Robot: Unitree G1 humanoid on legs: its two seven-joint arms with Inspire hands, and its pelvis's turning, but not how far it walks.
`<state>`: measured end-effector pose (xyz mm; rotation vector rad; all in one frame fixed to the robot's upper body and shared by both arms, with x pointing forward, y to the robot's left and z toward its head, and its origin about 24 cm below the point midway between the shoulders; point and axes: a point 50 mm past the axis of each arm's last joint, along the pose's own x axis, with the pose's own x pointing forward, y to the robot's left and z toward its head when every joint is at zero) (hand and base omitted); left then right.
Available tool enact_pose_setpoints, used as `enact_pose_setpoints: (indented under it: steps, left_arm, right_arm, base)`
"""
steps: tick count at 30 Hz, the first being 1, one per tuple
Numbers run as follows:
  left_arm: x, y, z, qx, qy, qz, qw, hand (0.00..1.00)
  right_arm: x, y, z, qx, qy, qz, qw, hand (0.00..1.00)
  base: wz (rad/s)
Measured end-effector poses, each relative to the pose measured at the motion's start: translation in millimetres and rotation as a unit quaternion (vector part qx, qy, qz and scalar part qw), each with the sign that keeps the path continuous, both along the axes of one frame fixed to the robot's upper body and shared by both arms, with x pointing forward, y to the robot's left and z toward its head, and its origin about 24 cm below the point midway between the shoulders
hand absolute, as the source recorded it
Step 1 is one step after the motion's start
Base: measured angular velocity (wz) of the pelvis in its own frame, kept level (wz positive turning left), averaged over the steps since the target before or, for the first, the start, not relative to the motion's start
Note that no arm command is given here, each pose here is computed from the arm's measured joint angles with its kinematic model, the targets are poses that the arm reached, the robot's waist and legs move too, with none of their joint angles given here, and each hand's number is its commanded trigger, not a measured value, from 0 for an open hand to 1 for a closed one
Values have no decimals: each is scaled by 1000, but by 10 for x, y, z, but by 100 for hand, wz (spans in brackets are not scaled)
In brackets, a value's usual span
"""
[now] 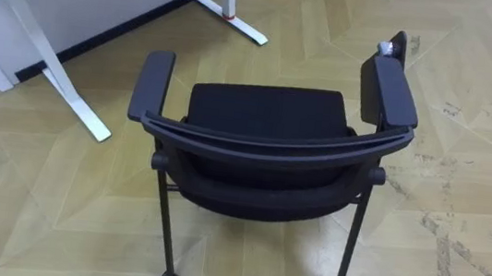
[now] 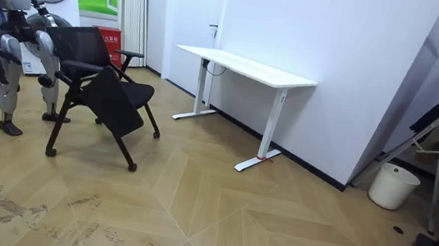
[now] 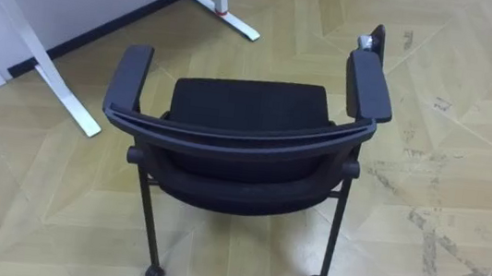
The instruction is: Push chair
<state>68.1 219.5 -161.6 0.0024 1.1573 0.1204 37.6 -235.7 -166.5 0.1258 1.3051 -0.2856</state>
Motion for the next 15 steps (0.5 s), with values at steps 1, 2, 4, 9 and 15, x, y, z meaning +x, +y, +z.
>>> enact_pose_setpoints:
  steps: [1,2,4,9,15]
  left_arm:
    - [-15,-1,-3,0,2,2,1000,0]
    - [-21,0,-4,0,3,3,1000,0]
    - [-30,7,-4,0,3,6,1000,0]
    - [-55,38,-3,1,3,24,1000,0]
    - [-125,96,-8,2,14,62,998,0]
  right_arm:
    - [-2,-1,0,0,0,-2,1000,0]
    - [-5,5,-2,0,-1,-7,1000,0]
    - [-31,20,-13,2,3,-19,1000,0]
    - [-29,29,-22,2,6,-28,1000,0]
    - [-52,9,-32,12,23,-73,997,0]
  base:
    - [0]
    - [0]
    - [0]
    - [0]
    - [0]
